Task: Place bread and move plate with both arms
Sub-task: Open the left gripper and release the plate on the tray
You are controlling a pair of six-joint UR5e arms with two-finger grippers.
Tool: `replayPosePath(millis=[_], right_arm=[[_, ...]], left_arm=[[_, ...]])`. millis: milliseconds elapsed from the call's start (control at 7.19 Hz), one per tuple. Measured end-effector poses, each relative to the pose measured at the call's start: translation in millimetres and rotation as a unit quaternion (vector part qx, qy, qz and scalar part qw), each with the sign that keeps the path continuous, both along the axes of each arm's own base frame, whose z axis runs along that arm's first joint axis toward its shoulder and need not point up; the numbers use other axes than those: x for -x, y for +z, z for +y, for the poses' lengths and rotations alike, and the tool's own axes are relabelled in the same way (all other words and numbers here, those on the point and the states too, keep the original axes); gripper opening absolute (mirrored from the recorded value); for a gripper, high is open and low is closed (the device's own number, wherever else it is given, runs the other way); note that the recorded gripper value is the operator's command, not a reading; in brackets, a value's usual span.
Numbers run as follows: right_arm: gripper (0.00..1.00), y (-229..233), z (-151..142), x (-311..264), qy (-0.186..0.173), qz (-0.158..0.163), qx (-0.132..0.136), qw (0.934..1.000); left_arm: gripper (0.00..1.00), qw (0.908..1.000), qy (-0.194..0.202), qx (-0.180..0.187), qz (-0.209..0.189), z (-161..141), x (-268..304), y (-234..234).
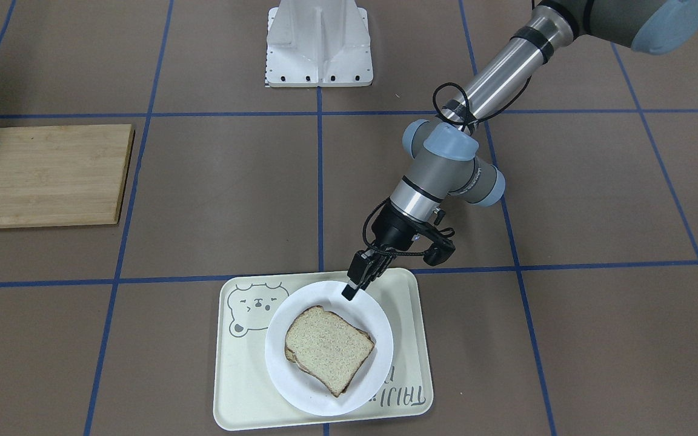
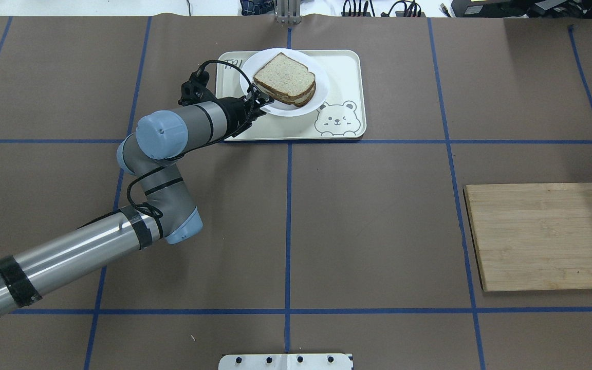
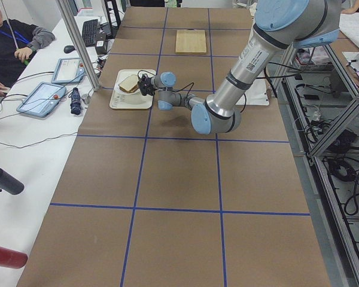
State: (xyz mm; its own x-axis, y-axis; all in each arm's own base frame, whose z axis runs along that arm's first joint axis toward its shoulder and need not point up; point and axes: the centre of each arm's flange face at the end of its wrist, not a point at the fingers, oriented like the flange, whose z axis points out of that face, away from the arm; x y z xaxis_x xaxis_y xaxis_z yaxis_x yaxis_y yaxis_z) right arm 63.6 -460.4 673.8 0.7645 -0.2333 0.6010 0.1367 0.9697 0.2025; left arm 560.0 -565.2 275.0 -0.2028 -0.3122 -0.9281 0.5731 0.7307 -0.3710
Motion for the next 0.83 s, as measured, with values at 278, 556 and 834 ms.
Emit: replayPosePath(millis=[278,556,834], right_arm=[[1.0,1,-5,0,0.0,0.0,0.001,1.0],[1.0,3,-7,0,0.0,-0.001,0.003,1.0],[1.0,3,-7,0,0.0,-0.001,0.004,1.0]], left_arm=[[0.99,0.9988,0.044,-0.017,-0.016,5,37,-26],[0.99,0.9908,0.111,-0.017,-0.076,18,93,-73],[0.99,0.9574,0.17,-0.109,-0.206,53,136,-60]])
